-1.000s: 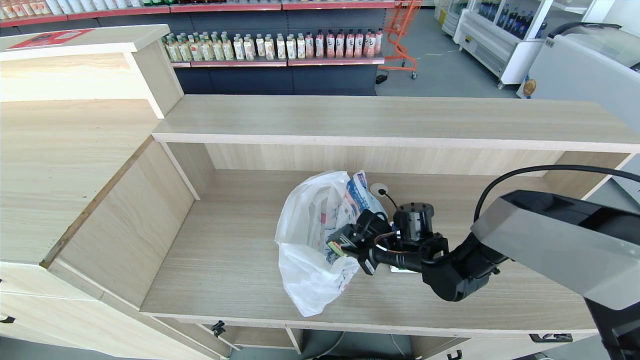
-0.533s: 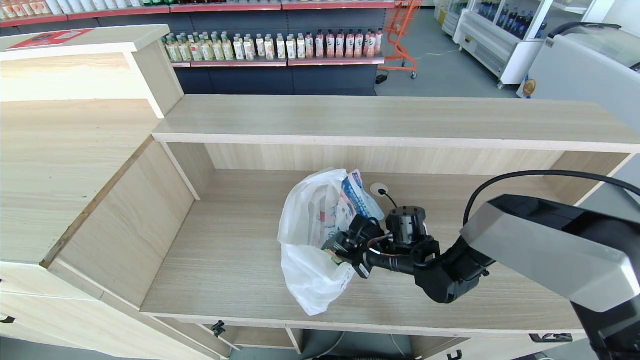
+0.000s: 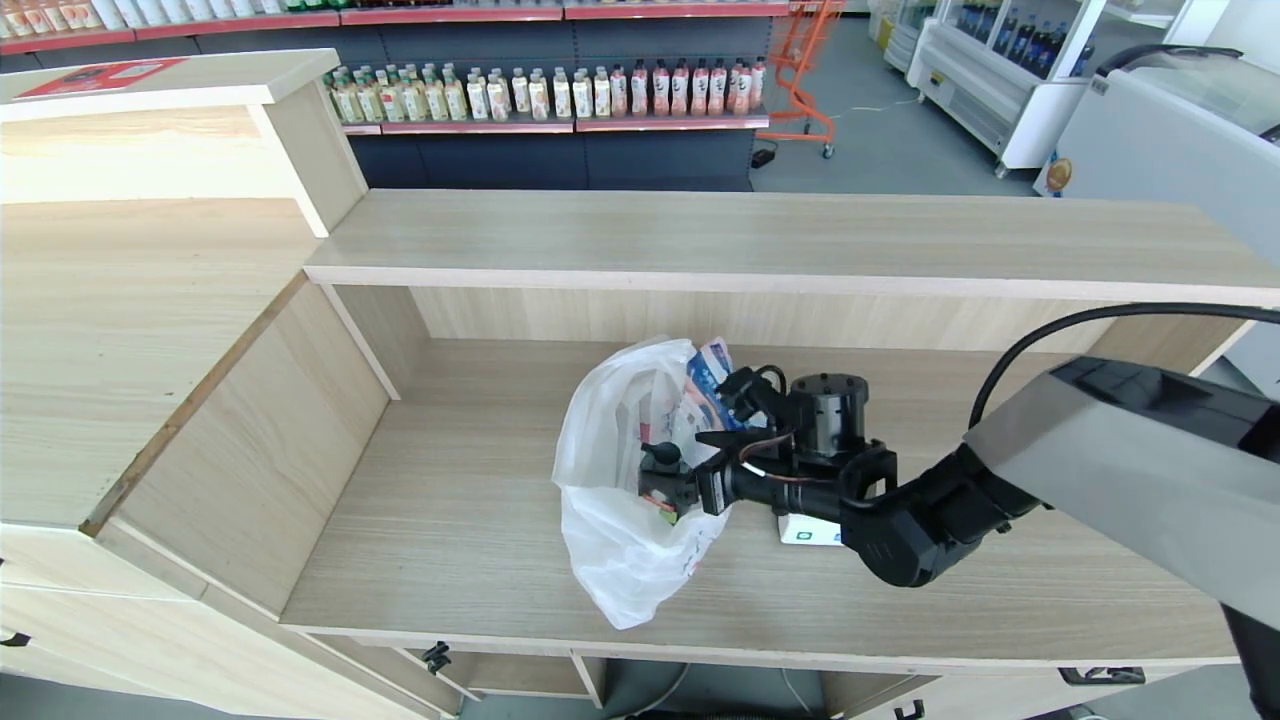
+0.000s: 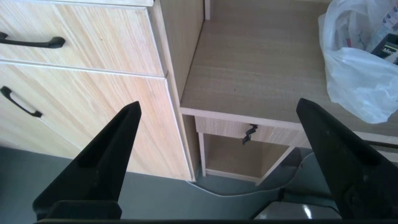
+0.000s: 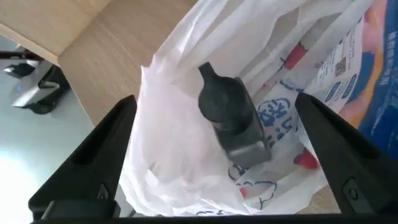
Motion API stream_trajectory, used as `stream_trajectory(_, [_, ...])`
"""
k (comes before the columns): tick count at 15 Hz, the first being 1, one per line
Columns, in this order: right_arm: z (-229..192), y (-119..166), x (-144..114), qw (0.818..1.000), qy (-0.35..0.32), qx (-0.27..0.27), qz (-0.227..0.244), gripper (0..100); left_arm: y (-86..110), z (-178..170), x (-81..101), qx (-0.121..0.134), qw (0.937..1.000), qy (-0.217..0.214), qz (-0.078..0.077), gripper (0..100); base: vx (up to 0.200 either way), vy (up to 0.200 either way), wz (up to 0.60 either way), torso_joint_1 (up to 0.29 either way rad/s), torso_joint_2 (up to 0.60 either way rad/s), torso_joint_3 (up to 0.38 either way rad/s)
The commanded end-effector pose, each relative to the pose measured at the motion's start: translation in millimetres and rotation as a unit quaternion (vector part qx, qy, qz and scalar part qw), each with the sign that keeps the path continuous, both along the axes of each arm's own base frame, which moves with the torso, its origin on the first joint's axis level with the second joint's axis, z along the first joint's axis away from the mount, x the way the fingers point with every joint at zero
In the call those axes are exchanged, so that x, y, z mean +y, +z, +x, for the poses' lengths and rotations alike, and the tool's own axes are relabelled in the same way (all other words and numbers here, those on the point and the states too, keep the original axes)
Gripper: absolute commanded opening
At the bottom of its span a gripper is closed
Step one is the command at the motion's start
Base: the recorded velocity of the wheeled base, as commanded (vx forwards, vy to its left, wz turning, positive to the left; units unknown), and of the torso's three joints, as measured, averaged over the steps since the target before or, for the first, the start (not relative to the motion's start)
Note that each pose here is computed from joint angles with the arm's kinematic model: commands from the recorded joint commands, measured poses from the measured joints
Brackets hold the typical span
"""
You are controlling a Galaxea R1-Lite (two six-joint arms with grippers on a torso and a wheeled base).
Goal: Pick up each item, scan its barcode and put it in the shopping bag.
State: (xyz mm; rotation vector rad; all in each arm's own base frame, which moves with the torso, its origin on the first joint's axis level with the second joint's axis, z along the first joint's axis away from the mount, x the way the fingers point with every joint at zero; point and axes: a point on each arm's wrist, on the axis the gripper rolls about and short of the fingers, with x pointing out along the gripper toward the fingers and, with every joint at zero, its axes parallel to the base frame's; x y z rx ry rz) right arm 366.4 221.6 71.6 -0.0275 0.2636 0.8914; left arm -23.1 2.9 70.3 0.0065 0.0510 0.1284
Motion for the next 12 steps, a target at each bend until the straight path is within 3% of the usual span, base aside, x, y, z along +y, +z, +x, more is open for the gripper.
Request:
stream_trajectory(1, [-25.0,59.7,-4.9,0.998,0.007,0.0,0.062,100,0.0,0.0,0.0,0.0,1.0,0.001,0.0,100,0.0,0.0,0.0,0.0,0.0,0.0])
stream_trajectory(3, [-37.8,74.7,-13.3,0.997,0.004,0.003,0.072,100,0.0,0.1,0.0,0.001,1.0,0.0,0.0,100,0.0,0.0,0.0,0.0,0.0,0.0])
stream_trajectory(5, [-68.2,93.1,-43.7,0.996,-0.019,0.022,0.084,100,0.0,0.1,0.0,0.001,1.0,0.0,0.0,100,0.0,0.0,0.0,0.0,0.0,0.0])
stream_trajectory(6, [-97.6,115.0,-76.0,0.995,-0.045,0.032,0.08,100,0.0,0.1,0.0,0.001,1.0,0.0,0.0,100,0.0,0.0,0.0,0.0,0.0,0.0])
stream_trajectory(8, [-131.4,137.4,-112.8,0.99,-0.111,0.011,0.082,100,0.0,0.0,0.0,0.0,1.0,0.0,0.0,100,0.0,0.0,0.0,0.0,0.0,0.0])
stream_trajectory(9, [-138.6,139.7,-119.8,0.988,-0.128,0.004,0.083,100,0.0,0.0,0.0,0.0,1.0,0.0,0.0,100,0.0,0.0,0.0,0.0,0.0,0.0])
stream_trajectory(10, [-170.1,138.0,-155.5,0.982,-0.182,-0.017,0.053,100,0.0,0.0,0.0,0.0,1.0,0.0,0.0,100,0.0,0.0,0.0,0.0,0.0,0.0])
stream_trajectory(12, [-229.7,121.0,-194.1,0.964,-0.263,-0.002,0.028,100,0.0,0.1,0.0,0.001,1.0,0.0,0.0,100,0.0,0.0,0.0,0.0,0.0,0.0])
